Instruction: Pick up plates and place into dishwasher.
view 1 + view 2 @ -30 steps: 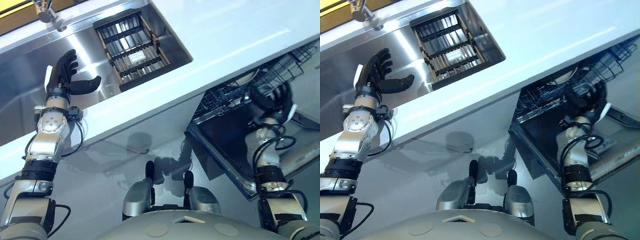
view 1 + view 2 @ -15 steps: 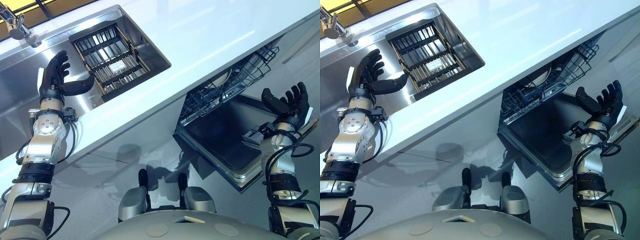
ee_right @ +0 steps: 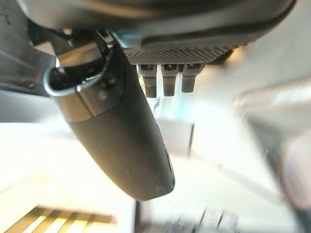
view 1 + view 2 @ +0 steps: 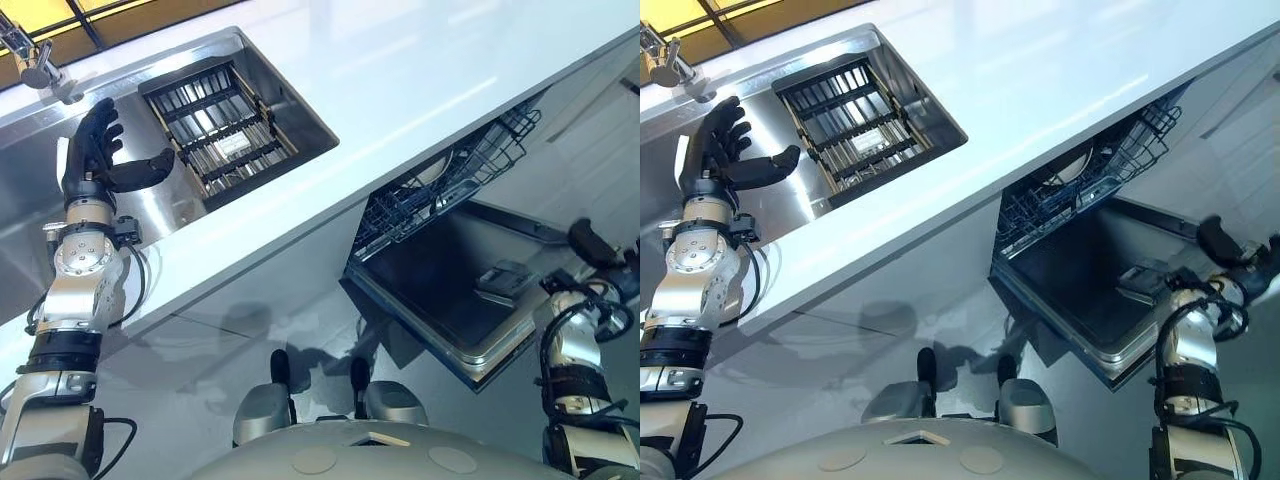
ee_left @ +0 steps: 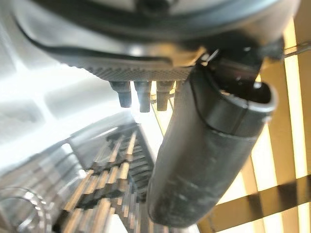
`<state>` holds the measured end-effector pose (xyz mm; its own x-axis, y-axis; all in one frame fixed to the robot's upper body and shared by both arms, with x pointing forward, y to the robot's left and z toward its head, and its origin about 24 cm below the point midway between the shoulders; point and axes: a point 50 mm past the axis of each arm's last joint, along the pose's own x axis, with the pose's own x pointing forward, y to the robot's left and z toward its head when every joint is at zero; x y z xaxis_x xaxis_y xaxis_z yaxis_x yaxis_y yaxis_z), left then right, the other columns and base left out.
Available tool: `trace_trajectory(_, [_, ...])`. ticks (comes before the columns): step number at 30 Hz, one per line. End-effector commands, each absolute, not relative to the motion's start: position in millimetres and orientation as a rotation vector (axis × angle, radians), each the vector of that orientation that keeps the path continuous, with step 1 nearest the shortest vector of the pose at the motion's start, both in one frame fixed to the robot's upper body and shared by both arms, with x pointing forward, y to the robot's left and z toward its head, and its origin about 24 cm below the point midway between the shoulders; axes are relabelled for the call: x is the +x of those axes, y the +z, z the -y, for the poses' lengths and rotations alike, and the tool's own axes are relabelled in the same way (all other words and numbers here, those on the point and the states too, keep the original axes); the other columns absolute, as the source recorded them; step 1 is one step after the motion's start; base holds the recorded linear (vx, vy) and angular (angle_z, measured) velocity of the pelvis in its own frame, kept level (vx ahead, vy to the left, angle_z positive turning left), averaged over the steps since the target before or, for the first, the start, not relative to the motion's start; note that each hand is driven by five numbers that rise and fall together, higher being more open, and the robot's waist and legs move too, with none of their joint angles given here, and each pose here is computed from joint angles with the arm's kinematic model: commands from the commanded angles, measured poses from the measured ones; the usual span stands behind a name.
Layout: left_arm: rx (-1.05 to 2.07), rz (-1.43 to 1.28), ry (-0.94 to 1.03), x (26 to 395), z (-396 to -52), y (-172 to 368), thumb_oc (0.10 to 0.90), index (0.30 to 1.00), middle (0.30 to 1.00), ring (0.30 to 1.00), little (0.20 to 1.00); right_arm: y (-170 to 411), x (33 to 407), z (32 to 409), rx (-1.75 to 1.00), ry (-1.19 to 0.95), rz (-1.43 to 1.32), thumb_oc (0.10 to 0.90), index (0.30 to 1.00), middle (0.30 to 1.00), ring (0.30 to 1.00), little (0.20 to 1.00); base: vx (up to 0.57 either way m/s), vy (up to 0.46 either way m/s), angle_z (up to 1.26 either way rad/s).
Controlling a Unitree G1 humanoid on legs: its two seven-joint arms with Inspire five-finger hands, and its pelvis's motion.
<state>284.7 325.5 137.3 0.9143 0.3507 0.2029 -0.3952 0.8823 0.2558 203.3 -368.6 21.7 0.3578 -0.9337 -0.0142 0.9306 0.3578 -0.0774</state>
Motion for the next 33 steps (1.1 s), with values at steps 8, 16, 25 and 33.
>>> trace_trajectory(8, [0.171,0.470,0.426,290,-355,233,0.800,0.900,0.900,0.900,0.900,-19,180,381,0.395,-1.018,-0.144,0.800,0.900,0.900,0.900,0.900,0.00,-0.103,-0.17])
trace_trajectory(16, [0.109,0.601,0.455,312,-347,277,0.800,0.900,0.900,0.900,0.900,-22,202,386,0.658,-1.090,-0.150,0.800,0.900,0.900,0.900,0.900,-0.15,-0.102,0.05])
trace_trajectory(25, [0.100,0.747,0.412,322,-318,328,0.800,0.900,0.900,0.900,0.900,-21,243,356,0.903,-0.919,-0.133,0.800,0.900,0.900,0.900,0.900,-0.10,-0.024,0.18])
trace_trajectory(33, [0.088,0.795,0.349,326,-295,351,0.800,0.900,0.900,0.900,0.900,24,307,287,1.124,-0.237,0.127,0.800,0.900,0.900,0.900,0.900,0.03,0.067,0.12])
